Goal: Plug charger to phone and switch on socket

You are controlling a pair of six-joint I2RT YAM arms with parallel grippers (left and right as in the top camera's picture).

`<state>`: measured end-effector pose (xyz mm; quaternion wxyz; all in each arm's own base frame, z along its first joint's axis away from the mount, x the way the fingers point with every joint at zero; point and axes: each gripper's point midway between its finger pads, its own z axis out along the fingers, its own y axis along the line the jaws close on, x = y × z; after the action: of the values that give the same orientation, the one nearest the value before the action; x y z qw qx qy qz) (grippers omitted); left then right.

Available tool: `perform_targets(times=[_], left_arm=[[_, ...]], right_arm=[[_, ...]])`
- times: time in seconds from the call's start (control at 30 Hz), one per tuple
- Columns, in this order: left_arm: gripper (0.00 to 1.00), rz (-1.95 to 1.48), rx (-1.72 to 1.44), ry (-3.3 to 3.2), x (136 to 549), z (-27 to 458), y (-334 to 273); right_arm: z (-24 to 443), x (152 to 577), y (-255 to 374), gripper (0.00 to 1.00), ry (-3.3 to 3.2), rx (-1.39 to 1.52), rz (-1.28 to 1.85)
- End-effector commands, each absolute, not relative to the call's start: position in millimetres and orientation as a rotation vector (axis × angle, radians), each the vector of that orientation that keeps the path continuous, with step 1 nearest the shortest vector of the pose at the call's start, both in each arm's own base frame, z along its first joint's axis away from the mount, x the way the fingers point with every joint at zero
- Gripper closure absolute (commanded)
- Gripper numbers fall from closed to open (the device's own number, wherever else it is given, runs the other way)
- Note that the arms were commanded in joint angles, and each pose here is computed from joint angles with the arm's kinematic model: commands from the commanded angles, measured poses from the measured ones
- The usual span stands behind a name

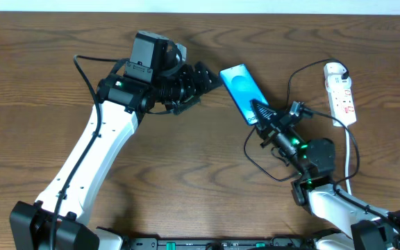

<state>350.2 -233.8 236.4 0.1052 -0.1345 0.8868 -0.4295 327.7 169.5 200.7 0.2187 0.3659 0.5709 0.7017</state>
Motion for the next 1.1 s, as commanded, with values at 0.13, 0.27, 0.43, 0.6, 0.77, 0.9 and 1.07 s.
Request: perform_targets(times=[0.13, 0.27, 0.43, 0.6, 0.77, 0.9, 1.07], left_arm=[[0.20, -1.263, -0.612, 2.598, 358, 234, -238], [0.26, -1.209, -0.664, 2.589, 360, 230, -238], [0.30, -1.206, -0.726, 2.592, 357, 229, -246], [0.35, -1.241, -0.716, 2.586, 353, 233, -258], [0.47, -1.228, -0.695, 2.594, 348, 232, -267], [0.60, -1.233, -0.677, 2.605, 343, 232, -274], [0.70, -1.231, -0.654, 2.616, 338, 232, -280]], right_arm=[[219, 317, 194, 0.99, 1.512, 1.113, 2.123], [236, 312, 198, 0.99, 1.456, 1.048, 2.169], [233, 313, 198, 0.99, 1.450, 1.071, 2.156], [235, 312, 202, 0.99, 1.456, 1.061, 2.167], [239, 310, 206, 0.99, 1.460, 1.046, 2.181], [239, 310, 206, 0.99, 1.460, 1.047, 2.182], [239, 312, 204, 0.99, 1.446, 1.058, 2.173]])
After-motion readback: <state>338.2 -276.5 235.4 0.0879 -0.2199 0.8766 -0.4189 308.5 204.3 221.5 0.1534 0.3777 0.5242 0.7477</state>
